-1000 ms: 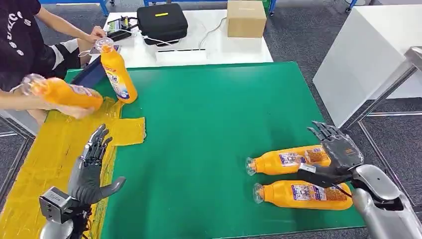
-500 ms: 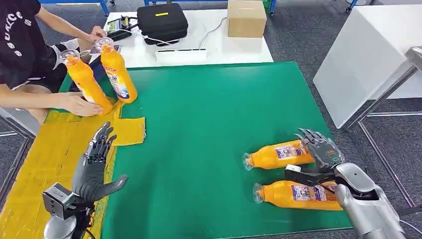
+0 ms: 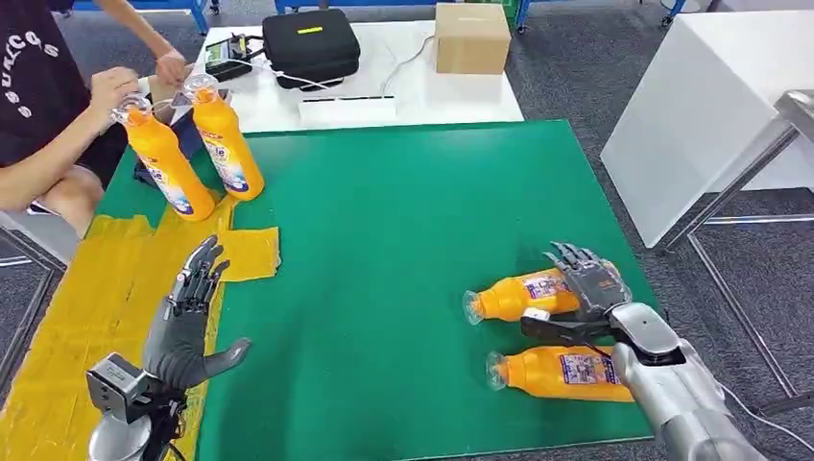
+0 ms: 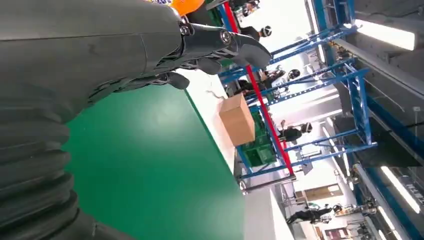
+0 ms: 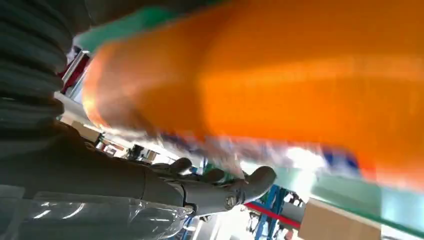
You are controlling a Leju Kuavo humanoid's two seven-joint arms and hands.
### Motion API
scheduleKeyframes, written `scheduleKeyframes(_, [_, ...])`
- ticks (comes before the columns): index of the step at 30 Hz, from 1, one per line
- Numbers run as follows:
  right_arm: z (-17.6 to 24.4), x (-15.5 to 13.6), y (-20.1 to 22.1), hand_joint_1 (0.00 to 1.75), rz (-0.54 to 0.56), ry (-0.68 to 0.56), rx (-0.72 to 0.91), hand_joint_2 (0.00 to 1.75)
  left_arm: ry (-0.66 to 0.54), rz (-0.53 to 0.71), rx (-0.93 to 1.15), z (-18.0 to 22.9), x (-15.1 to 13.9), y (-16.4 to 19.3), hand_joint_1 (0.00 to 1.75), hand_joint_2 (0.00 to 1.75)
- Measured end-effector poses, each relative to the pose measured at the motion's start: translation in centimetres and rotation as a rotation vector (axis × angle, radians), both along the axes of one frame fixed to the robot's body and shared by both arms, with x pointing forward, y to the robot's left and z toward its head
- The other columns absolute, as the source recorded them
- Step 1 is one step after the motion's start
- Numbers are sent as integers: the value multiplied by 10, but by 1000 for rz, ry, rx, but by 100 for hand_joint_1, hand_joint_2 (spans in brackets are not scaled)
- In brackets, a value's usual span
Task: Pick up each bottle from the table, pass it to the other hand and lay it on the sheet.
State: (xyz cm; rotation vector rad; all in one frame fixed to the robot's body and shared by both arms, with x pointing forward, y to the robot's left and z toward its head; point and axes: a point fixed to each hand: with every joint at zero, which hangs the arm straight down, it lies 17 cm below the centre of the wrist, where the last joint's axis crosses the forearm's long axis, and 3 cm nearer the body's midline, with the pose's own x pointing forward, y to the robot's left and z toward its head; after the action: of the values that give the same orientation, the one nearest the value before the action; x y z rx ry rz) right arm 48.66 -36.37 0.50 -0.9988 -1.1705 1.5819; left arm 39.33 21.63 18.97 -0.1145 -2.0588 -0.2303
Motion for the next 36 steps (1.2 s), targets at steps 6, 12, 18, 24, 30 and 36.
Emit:
scheduleKeyframes(6, [3,7,12,175,-2,-46,-10,175,8,1,-7,-2,0,-1,0,175])
scheduleKeyframes(12, [11,12,22,175,4,-93,-4,175,13,1,-8,-4,1,-1,0,175])
scheduleKeyframes(18, [81,13,69,175,24,-437,128,175,20,-1,-14,-4,2,-4,0,175])
scheduleKeyframes(24, [132,5,93,175,-13,-567,367,175,25,-8,-12,-4,2,-12,0,175])
scheduleKeyframes(30, [179,-9,101,175,-41,-671,643,175,33,-12,-4,-6,3,-17,0,175])
scheduleKeyframes(36, [211,-21,109,175,-45,-750,730,175,35,-18,-5,-6,2,-23,0,175])
